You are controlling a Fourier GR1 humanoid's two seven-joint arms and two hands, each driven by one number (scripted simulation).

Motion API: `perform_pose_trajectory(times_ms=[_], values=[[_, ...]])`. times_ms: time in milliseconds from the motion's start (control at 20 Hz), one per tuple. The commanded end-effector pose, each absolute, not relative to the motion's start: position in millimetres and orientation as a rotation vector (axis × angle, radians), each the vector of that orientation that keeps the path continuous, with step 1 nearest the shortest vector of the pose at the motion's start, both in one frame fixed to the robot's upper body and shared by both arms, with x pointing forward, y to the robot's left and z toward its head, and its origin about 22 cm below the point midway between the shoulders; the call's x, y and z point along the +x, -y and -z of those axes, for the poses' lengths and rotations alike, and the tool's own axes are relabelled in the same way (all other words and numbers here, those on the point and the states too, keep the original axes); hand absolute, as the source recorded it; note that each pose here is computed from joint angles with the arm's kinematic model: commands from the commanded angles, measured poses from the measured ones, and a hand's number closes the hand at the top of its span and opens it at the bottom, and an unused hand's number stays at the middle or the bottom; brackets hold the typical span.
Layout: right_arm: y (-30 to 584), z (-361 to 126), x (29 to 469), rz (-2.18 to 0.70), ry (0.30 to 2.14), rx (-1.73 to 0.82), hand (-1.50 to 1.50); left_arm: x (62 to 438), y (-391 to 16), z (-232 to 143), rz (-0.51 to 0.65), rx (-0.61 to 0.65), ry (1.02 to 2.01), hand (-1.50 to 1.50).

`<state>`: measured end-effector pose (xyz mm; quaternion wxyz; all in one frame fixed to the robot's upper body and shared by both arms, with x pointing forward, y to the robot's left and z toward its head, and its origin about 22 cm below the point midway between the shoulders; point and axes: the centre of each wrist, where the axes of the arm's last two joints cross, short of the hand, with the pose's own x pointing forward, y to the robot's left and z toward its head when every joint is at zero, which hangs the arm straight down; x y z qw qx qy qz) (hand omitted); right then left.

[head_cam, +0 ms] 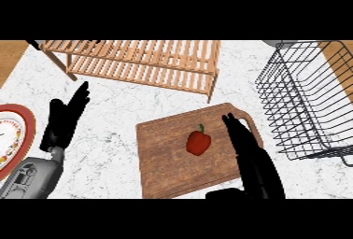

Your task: Pick the bell pepper from the cutting board and place it in the basket

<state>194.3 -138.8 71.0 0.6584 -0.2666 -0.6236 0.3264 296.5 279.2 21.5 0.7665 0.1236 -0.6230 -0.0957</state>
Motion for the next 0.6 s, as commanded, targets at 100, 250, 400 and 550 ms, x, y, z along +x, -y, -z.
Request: perform_pose_trajectory(times_ms=[100,250,400,550], values=[[132.5,-53.4,218.7,-0.742,1.425,-0.608,-1.50,289.9,-282.9,-25.9,0.216,0.266,1.354,0.00],[134.8,-33.4,224.8,-0.736,1.419,-0.608,-1.50,292.0,-272.1,-29.2,0.218,0.277,1.343,0.00],[131.7,-39.3,250.5,-0.741,1.407,-0.616,-1.50,286.1,-277.0,-22.7,0.204,0.288,1.367,0.00],[106.5,-40.7,218.7,-0.743,1.429,-0.604,-1.50,279.9,-279.9,-14.3,0.224,0.254,1.360,0.00]])
